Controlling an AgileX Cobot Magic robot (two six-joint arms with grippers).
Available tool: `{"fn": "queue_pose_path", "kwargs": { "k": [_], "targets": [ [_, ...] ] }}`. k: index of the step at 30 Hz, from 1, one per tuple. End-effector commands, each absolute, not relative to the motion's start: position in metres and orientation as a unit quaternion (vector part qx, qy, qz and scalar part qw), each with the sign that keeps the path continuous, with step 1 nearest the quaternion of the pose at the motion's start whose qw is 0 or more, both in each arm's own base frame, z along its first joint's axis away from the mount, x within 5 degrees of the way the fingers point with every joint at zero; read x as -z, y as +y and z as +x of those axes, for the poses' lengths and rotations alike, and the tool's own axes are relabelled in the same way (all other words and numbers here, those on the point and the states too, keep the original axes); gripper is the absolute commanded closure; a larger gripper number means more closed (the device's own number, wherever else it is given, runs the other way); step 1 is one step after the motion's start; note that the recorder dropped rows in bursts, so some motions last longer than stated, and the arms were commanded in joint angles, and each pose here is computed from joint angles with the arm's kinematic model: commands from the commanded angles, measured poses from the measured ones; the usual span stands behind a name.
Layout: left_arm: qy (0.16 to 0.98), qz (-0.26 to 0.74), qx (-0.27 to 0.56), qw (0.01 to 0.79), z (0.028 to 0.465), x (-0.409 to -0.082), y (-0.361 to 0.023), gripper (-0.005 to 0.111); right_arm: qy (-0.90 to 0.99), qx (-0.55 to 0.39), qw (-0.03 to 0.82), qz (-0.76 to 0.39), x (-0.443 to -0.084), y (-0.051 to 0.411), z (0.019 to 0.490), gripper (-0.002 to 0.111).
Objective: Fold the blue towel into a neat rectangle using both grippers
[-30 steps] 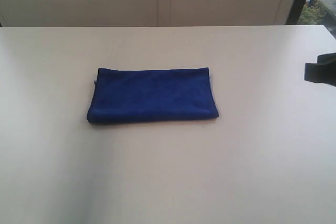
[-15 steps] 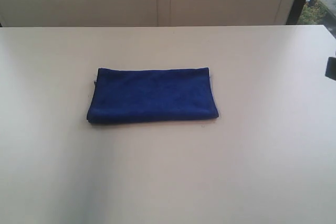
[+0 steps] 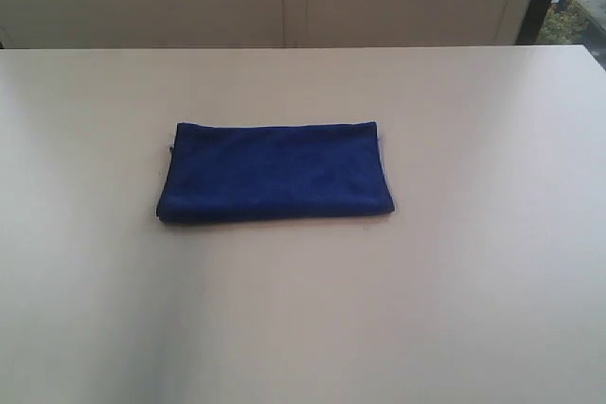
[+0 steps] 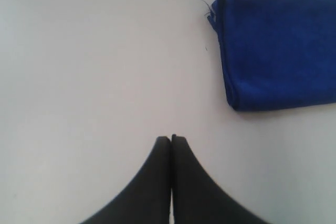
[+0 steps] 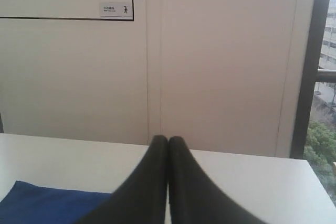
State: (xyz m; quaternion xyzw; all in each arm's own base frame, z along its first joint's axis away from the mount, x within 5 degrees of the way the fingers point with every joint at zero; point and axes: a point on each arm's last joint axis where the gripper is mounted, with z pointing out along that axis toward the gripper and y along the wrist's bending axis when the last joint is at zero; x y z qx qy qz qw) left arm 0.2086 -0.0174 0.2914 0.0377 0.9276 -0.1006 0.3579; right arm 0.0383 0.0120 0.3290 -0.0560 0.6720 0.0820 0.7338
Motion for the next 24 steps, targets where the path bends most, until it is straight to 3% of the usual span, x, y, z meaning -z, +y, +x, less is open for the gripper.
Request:
{"fn": "queue_pose_path", "kwargs": {
  "k": [1, 24],
  "targets": [
    [0.928, 0.036, 0.103, 0.357, 0.206, -0.291, -0.017, 0.107, 0.668, -0.060, 0.740, -0.043, -0.326, 0.010, 0.035, 0.108],
    [0.927, 0.035, 0.102, 0.360, 0.207, -0.291, -0.017, 0.107, 0.674, -0.032, 0.738, -0.018, -0.291, 0.007, 0.029, 0.108]
  ]
}}
